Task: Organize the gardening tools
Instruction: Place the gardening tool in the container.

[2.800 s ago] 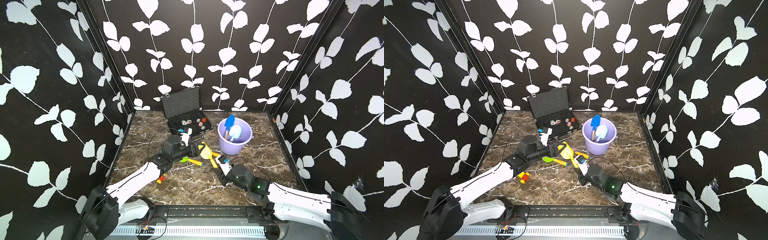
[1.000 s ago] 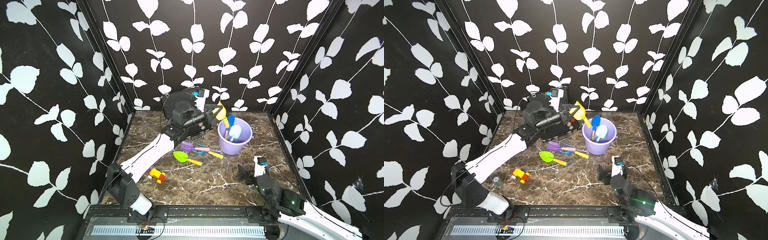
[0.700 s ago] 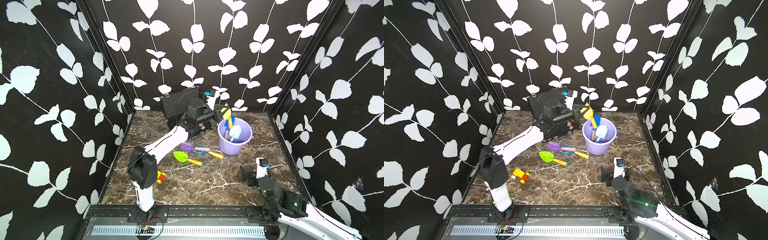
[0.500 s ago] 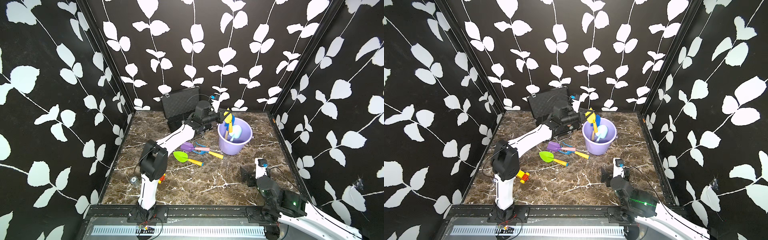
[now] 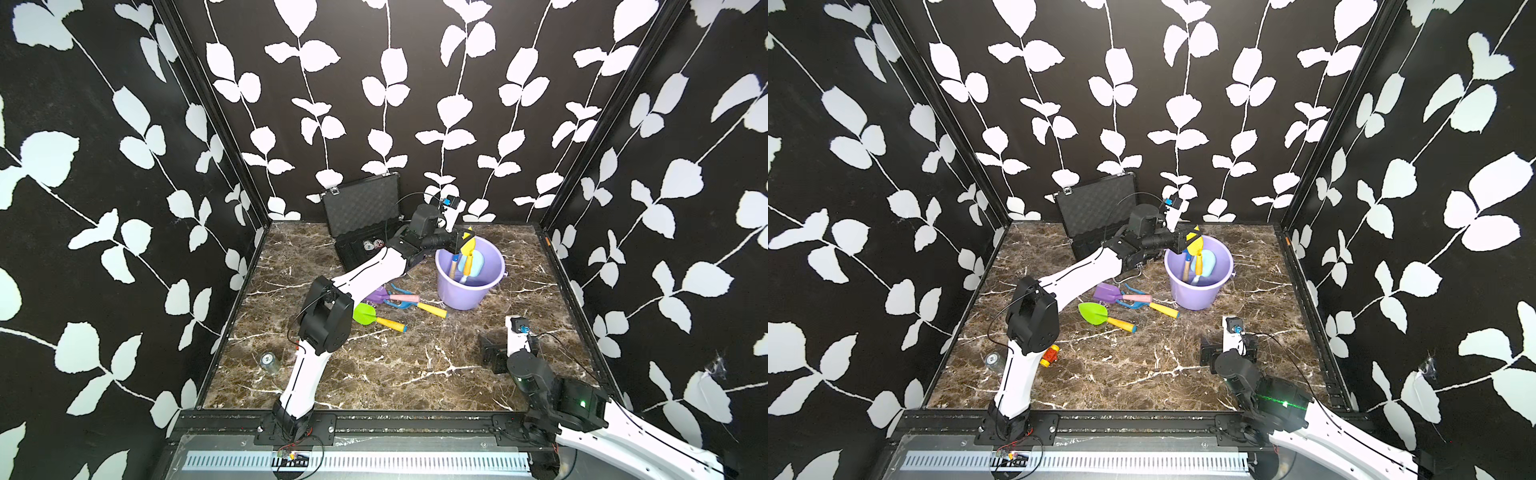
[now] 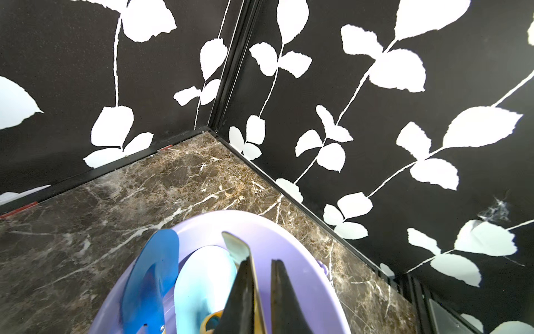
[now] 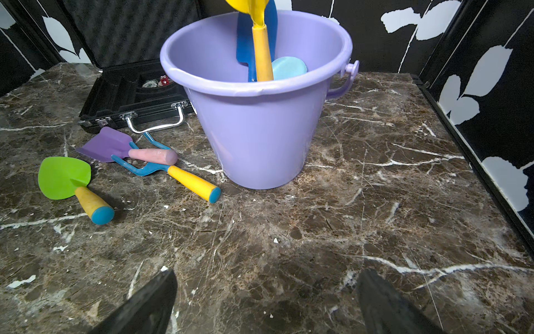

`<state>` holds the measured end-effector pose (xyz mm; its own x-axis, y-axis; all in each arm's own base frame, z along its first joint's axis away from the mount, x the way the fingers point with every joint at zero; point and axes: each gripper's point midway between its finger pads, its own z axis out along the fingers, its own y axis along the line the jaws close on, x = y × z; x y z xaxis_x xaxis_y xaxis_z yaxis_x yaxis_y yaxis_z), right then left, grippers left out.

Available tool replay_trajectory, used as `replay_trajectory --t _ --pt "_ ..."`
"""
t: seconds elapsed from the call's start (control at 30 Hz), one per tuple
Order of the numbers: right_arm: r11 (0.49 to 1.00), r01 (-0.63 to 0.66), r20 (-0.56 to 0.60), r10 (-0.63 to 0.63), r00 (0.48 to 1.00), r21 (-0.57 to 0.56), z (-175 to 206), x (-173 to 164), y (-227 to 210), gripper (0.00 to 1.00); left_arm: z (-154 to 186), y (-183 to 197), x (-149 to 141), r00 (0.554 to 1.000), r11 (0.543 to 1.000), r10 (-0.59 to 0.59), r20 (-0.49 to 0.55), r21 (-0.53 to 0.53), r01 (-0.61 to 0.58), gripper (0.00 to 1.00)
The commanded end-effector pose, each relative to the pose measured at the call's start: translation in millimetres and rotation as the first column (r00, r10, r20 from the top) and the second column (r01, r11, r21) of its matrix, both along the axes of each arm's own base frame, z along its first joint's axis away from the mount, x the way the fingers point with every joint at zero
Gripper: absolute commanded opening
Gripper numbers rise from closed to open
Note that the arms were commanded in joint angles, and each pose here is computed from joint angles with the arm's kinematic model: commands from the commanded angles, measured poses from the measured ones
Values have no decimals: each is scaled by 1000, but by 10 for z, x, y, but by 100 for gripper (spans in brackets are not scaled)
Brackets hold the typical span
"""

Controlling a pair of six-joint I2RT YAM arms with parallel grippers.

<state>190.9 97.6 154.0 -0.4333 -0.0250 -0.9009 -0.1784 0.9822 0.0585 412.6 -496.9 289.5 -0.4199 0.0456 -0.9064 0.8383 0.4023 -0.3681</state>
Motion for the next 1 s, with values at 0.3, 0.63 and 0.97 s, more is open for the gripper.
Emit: replay_trajectory --t 0.3,0.63,0.97 --pt "999 19 12 -20 1000 35 54 15 -10 99 -399 -106 3 1000 987 15 8 161 -16 0" --pt "999 11 15 -12 1000 47 95 -2 -17 99 -429 -227 -5 1000 991 -24 -9 131 25 0" --pt "999 10 3 -10 1000 35 54 20 29 99 63 -210 -180 998 996 -63 14 65 62 0"
